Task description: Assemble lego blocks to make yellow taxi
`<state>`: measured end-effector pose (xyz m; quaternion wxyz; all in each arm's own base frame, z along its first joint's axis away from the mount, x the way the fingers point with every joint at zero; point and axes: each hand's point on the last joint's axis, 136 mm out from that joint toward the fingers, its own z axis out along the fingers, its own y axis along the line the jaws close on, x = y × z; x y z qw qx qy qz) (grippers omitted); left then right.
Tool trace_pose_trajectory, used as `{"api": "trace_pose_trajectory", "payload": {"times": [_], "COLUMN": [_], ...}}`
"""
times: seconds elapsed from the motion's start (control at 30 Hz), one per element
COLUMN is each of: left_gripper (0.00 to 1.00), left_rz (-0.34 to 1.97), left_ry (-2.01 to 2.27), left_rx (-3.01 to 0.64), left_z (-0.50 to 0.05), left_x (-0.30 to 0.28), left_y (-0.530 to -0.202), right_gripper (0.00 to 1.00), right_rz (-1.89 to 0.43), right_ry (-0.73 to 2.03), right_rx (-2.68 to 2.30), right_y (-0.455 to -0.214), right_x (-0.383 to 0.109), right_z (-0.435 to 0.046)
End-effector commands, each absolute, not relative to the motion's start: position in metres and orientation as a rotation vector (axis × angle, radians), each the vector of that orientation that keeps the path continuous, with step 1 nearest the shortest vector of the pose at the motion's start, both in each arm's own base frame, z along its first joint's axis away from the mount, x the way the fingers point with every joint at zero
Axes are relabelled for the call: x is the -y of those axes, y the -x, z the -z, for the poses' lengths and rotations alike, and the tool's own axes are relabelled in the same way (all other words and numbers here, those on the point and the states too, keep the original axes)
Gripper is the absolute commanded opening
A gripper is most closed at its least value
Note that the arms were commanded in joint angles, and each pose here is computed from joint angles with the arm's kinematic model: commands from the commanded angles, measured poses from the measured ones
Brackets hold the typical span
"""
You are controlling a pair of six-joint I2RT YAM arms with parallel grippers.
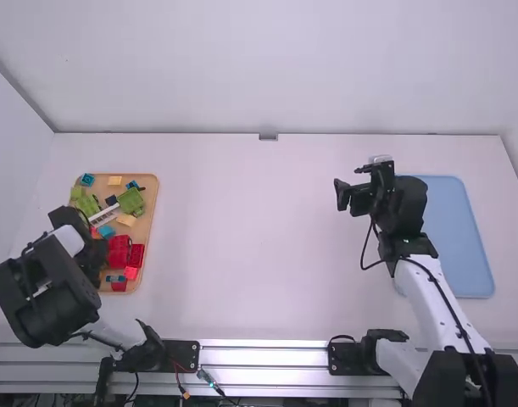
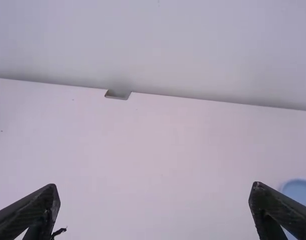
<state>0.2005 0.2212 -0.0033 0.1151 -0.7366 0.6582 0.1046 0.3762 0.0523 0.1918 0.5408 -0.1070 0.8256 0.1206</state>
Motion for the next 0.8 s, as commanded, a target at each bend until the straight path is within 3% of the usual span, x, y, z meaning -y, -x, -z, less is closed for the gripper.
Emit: {"api": "trace_pose_trajectory", "payload": {"times": [0.0, 0.23, 0.4, 0.47, 0.6, 0.73, 0.77], "left_gripper": [0.87, 0.87, 0.77, 0.67, 0.60, 0.60, 0.66], "left_rz": [-0.335, -0.351, -0.402, -0.406, -0.407, -0.406, -0.405], "left_ry": [2.128, 2.101, 2.100, 2.101, 2.103, 2.099, 2.098], "left_rx": [-1.974, -1.963, -1.957, -1.956, -1.959, -1.955, -1.951], "left_z": [0.0091, 0.0148, 0.0160, 0.0175, 0.0191, 0.0188, 0.0185], "left_x": [-0.2201, -0.2220, -0.2245, -0.2252, -0.2252, -0.2259, -0.2266], "left_y": [-0.1941, -0.1926, -0.1866, -0.1867, -0.1867, -0.1878, -0.1882], "right_gripper": [0.99, 0.99, 0.99, 0.99, 0.99, 0.99, 0.99], "right_rz": [-0.287, -0.287, -0.288, -0.288, -0.288, -0.289, -0.288], "right_ry": [0.253, 0.254, 0.254, 0.255, 0.254, 0.254, 0.254], "right_rx": [-1.933, -1.934, -1.934, -1.935, -1.934, -1.935, -1.935], "right_y": [-0.3827, -0.3826, -0.3825, -0.3825, -0.3825, -0.3825, -0.3825], "right_x": [-0.0517, -0.0517, -0.0518, -0.0522, -0.0520, -0.0520, -0.0518], "right_z": [-0.2068, -0.2065, -0.2065, -0.2065, -0.2065, -0.2065, -0.2065]}}
